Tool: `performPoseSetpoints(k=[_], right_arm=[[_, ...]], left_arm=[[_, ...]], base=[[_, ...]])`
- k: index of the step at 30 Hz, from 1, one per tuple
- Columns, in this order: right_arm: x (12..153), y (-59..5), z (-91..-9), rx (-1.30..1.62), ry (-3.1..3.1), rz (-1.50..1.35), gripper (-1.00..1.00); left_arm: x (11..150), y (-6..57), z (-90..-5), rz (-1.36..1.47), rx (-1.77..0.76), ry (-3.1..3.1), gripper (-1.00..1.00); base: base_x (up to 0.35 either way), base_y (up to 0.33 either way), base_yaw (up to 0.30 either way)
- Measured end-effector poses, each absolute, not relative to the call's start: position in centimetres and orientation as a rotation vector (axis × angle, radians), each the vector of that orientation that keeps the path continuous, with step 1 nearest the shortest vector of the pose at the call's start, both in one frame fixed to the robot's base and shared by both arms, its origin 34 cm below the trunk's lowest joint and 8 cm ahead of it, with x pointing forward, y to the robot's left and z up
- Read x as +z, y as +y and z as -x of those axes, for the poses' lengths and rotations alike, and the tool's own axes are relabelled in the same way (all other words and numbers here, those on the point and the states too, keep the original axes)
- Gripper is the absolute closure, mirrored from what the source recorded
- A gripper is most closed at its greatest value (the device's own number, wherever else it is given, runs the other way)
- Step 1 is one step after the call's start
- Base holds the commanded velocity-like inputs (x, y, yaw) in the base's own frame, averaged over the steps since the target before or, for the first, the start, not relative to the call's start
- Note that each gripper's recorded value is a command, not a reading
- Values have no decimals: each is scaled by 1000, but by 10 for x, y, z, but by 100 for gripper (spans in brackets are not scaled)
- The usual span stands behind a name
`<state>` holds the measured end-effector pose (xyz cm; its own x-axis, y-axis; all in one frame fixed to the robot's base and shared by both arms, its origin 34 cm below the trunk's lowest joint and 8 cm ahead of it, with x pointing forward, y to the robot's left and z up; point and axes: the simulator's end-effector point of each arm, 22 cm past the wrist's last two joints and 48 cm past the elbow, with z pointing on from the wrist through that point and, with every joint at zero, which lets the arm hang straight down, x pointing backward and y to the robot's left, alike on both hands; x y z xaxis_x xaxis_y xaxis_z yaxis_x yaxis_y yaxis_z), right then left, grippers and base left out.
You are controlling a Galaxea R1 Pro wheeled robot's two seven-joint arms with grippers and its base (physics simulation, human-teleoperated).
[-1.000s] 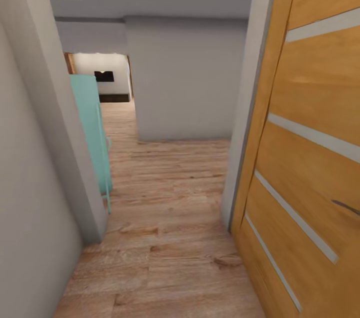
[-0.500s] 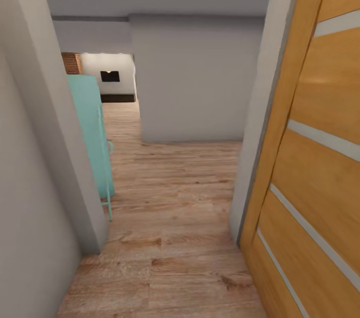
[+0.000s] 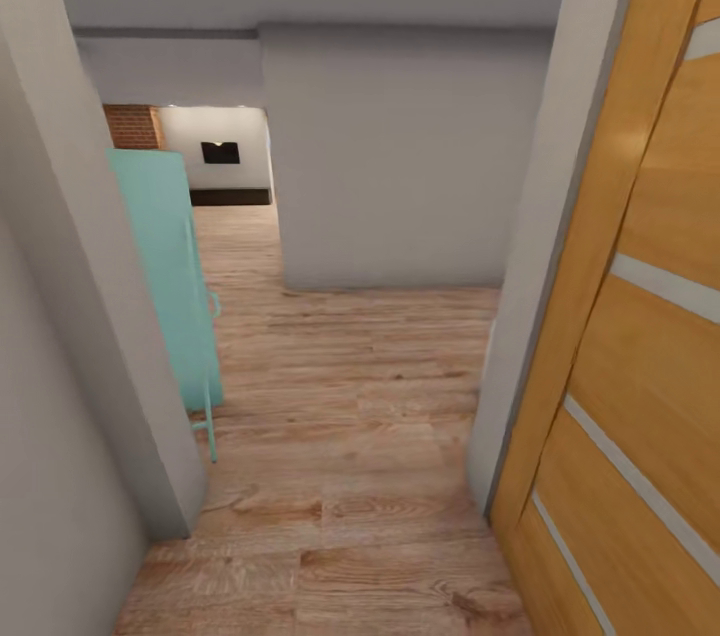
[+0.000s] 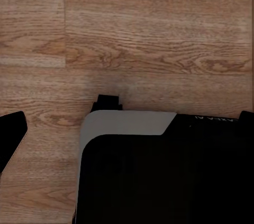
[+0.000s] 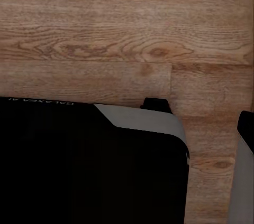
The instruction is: Move the two storage containers from the living room to the garage. In the garage, place one container on the floor and stack the other container on top of it (either order is fine).
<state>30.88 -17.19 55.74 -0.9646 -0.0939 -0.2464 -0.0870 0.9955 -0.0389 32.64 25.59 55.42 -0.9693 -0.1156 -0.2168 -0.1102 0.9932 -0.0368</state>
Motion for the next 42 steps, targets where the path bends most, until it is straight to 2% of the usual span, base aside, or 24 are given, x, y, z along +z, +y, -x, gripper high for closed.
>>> performPoseSetpoints(k=[42], right_arm=[[557,-172,-309,-39,2887,135,-100]], left_arm=[[554,257,-327,168,-31,2915,-100]], base=[[322,0,0]])
